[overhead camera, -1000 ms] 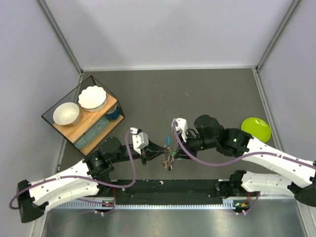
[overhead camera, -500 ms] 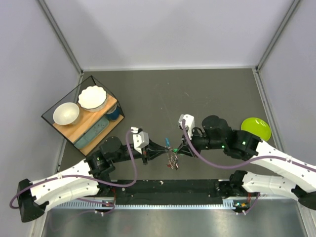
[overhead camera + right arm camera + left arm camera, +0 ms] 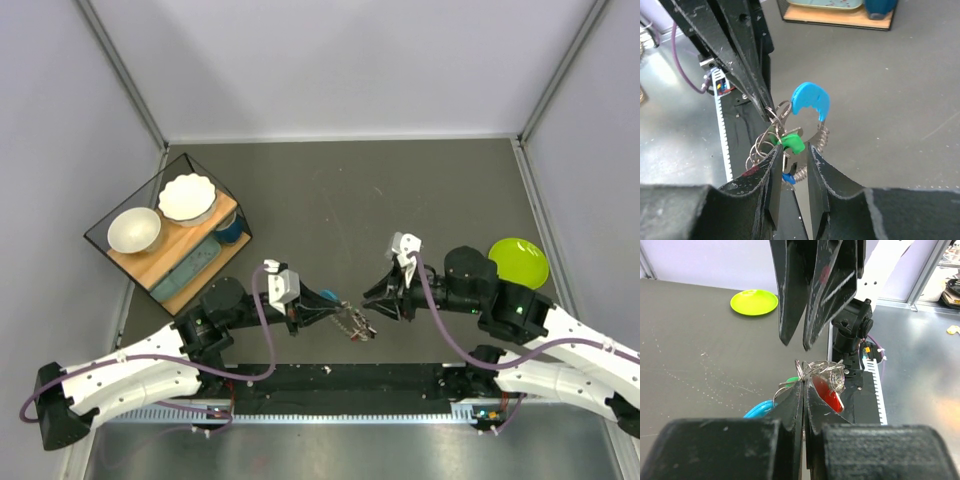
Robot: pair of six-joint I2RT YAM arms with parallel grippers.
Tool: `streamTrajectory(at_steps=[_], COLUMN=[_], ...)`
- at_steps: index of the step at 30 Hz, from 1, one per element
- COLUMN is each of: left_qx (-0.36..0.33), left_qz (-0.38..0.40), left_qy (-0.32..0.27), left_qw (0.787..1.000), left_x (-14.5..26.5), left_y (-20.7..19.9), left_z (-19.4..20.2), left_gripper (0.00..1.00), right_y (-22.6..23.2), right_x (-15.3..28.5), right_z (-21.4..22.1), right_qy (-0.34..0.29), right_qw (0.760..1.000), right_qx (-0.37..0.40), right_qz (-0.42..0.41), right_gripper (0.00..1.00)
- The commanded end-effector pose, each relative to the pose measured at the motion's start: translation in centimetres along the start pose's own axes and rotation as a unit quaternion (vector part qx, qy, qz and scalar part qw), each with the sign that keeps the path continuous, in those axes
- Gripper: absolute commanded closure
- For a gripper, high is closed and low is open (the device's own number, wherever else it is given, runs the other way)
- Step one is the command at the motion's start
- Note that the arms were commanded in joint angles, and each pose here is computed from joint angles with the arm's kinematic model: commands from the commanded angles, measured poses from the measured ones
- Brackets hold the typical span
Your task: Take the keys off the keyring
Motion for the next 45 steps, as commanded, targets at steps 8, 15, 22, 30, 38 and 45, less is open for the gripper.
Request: streamTrajectory(at_steps=[8,15,22,30,38,45], left_qx=[-0.038,-0.039,-0.040,-0.040,-0.039,-0.038], left_qz=[0.021,-0.016,-0.035,-0.029,-0.017,-0.007], left_qy=[-0.068,-0.077,-0.097,-0.094,-0.085,-0.080], left_qw=[0.997,0.996,0.994,0.994,0.995,0.996], left_x=[-0.3,-0.4,-0.3,-0.3,-0.3,-0.4], left_y=[-0.4,0.3,0.6,0.5,0.3,0.2], left_z=[-2.6,-2.3,-2.4,-2.3,-2.0,-2.0], left_gripper=[1.00,1.00,1.00,1.00,1.00,1.00], right_y=[0.1,0.6,0.4,0.2,0.0,-0.6], right_x=[-1.7,-2.8,-3.7,-3.2,-2.0,-0.4], right_z=[1.0,1.3,1.7,1.5,1.4,0.5], right_qy=[-0.047,-0.048,-0.035,-0.046,-0.070,-0.113], right_qw=[0.996,0.994,0.995,0.995,0.993,0.986], right_qx=[0.060,0.090,0.091,0.090,0.095,0.102], right_qz=[-0.048,-0.044,-0.021,-0.002,0.023,0.070], right_gripper=[0.68,0.60,0.60,0.60,0.59,0.58])
Point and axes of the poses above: each gripper's point midway between its finger pads, its own x axis back along the fingers, its own y axis along the line the jaws close on, z = x × y, the point moved 9 cm from there along x, back along the fingers, and after that the axes turned 4 degrees about x, right-handed, at the moved point
